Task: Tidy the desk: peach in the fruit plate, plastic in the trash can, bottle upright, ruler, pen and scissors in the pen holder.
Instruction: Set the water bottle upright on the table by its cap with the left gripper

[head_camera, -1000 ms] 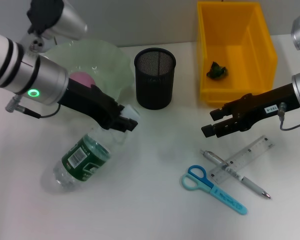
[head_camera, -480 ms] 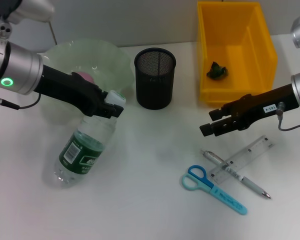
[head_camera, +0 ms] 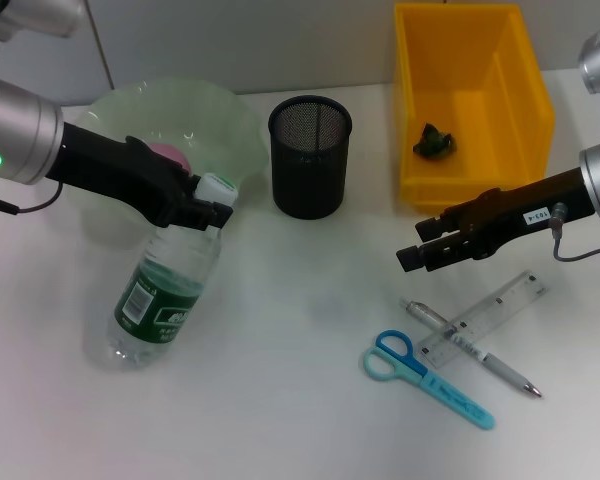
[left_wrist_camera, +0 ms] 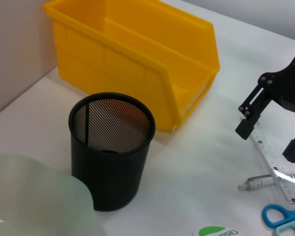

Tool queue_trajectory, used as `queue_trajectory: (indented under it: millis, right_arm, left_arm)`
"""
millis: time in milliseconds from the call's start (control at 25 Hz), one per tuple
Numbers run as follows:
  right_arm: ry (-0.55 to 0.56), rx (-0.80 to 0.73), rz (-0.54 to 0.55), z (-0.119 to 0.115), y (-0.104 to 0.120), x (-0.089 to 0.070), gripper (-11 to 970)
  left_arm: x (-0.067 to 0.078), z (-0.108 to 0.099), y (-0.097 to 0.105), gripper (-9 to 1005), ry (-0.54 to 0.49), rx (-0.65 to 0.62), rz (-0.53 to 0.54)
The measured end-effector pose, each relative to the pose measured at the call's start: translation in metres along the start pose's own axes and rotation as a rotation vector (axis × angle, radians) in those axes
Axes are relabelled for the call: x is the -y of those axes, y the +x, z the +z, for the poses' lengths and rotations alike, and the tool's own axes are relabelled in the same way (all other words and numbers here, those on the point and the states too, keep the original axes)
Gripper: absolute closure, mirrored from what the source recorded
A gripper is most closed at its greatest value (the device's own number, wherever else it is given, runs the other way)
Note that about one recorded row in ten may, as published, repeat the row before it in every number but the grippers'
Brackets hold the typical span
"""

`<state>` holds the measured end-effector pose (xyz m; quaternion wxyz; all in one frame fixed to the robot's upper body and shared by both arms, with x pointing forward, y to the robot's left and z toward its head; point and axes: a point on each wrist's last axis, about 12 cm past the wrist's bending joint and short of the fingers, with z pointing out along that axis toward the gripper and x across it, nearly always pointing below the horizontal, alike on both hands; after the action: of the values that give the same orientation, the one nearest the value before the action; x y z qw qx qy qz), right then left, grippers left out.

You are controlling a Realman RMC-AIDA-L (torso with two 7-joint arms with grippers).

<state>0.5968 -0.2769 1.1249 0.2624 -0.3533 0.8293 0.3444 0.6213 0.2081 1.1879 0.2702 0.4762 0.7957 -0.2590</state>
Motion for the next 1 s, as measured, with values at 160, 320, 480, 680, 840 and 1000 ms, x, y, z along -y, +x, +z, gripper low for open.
queue_trajectory:
  millis: [160, 320, 480, 680, 840, 1000]
  right_arm:
    - [0.010, 0.003, 0.006, 0.000, 0.001, 0.001, 235]
    - [0.011, 0.004, 0.007, 0.000, 0.001, 0.001, 235]
    - [0.012, 0.004, 0.010, 0.000, 0.001, 0.001, 234]
    - [0.012, 0.004, 0.014, 0.000, 0.001, 0.001, 234]
    - [0.012, 0.005, 0.015, 0.000, 0.002, 0.001, 234]
    - [0.013, 0.005, 0.015, 0.000, 0.001, 0.001, 234]
  left_arm:
    - [-0.001, -0.005, 0.001, 550, 0.002, 0.013, 0.005]
    - [-0.001, -0.007, 0.000, 550, 0.002, 0.016, 0.013]
    - [0.000, -0.009, -0.002, 550, 0.001, 0.017, 0.027]
    - [0.001, -0.011, -0.003, 550, 0.002, 0.016, 0.034]
    - [0.002, -0.013, -0.003, 551, -0.001, 0.016, 0.041]
    - [0.001, -0.014, -0.003, 551, -0.002, 0.015, 0.040]
